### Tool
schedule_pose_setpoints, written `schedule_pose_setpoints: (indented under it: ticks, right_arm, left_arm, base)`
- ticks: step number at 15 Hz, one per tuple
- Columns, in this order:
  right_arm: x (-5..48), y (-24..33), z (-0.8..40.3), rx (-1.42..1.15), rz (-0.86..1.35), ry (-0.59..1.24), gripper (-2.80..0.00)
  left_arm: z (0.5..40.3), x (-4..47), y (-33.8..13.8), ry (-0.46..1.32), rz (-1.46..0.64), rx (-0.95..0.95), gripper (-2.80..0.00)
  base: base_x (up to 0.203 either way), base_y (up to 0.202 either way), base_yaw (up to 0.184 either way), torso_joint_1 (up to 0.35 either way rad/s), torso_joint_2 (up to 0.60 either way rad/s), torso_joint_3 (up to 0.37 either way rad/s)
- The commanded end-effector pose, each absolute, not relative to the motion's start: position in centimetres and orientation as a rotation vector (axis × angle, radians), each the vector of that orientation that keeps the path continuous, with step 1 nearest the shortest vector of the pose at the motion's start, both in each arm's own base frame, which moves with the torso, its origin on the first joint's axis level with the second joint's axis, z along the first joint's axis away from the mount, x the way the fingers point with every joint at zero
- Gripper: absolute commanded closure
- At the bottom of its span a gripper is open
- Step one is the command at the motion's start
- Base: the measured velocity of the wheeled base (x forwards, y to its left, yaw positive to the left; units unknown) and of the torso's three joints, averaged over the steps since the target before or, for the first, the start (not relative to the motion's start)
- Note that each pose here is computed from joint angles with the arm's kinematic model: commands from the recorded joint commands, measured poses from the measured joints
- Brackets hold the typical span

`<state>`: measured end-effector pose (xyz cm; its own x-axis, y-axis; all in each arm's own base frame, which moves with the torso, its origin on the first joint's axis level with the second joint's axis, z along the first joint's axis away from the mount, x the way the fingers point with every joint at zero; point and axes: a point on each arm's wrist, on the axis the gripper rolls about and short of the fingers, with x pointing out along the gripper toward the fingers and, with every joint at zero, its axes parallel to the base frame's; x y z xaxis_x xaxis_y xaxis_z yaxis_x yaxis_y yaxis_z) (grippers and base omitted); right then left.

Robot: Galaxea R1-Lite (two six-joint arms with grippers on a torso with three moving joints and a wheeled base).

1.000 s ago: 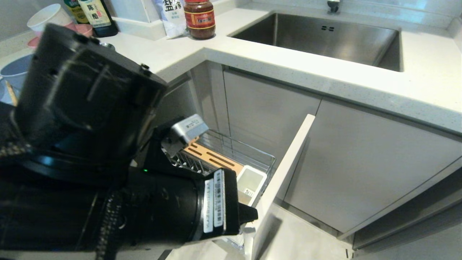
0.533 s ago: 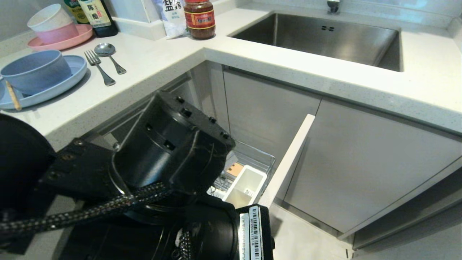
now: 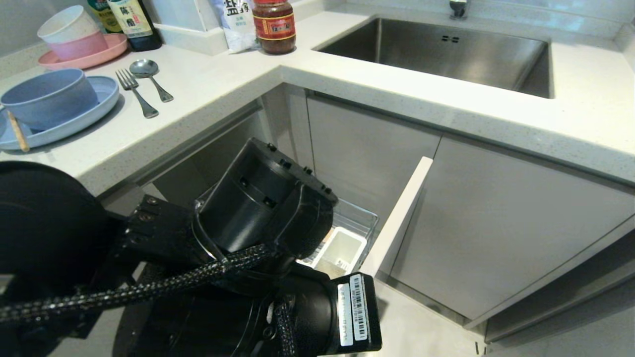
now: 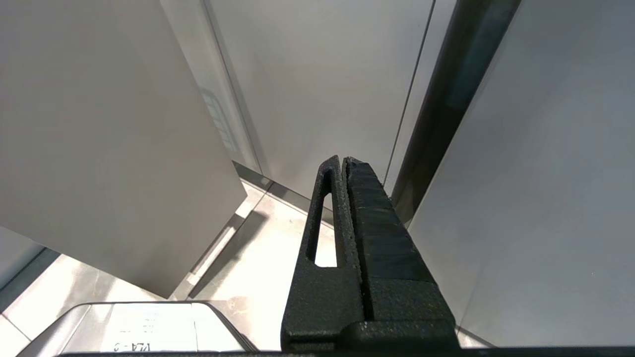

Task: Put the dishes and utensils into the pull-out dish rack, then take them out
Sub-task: Close the cupboard

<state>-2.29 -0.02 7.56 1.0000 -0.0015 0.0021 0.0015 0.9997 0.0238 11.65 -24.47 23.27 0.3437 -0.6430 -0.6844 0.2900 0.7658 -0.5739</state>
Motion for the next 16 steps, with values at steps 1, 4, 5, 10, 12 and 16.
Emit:
schedule_pose_setpoints:
  ticks: [1,4,5,10,12,16]
  right_arm:
    - [-2.3,0.0,7.5,0.023,-0.001,-0.005,0.0]
    - [-2.3,0.0,7.5,0.023,-0.001,-0.005,0.0]
    - [-2.3,0.0,7.5,0.025,-0.001,-0.005,0.0]
    - [-2.3,0.0,7.5,0.023,-0.001,-0.005,0.0]
    - [-2.3,0.0,7.5,0.025,-0.001,-0.005,0.0]
    - [-2.3,0.0,7.5,0.023,-0.001,-0.005,0.0]
  left_arm:
    - [23.3,12.0,-24.3,1.053,-0.609,-0.394,0.0]
    - [23.6,12.2,-23.9,1.034,-0.6,-0.402,0.0]
    - [23.7,12.2,-23.9,1.028,-0.595,-0.404,0.0]
    - [23.7,13.3,-23.4,0.99,-0.558,-0.391,0.0]
    - [23.7,13.6,-23.2,0.98,-0.553,-0.379,0.0]
    - [23.7,14.4,-22.7,0.961,-0.537,-0.37,0.0]
  base:
    - [0.0,0.0,0.0,0.0,0.0,0.0]
    - [0.0,0.0,0.0,0.0,0.0,0.0]
    - [0.0,0.0,0.0,0.0,0.0,0.0]
    - [0.0,0.0,0.0,0.0,0.0,0.0]
    - [0.0,0.0,0.0,0.0,0.0,0.0]
    - [0.0,0.0,0.0,0.0,0.0,0.0]
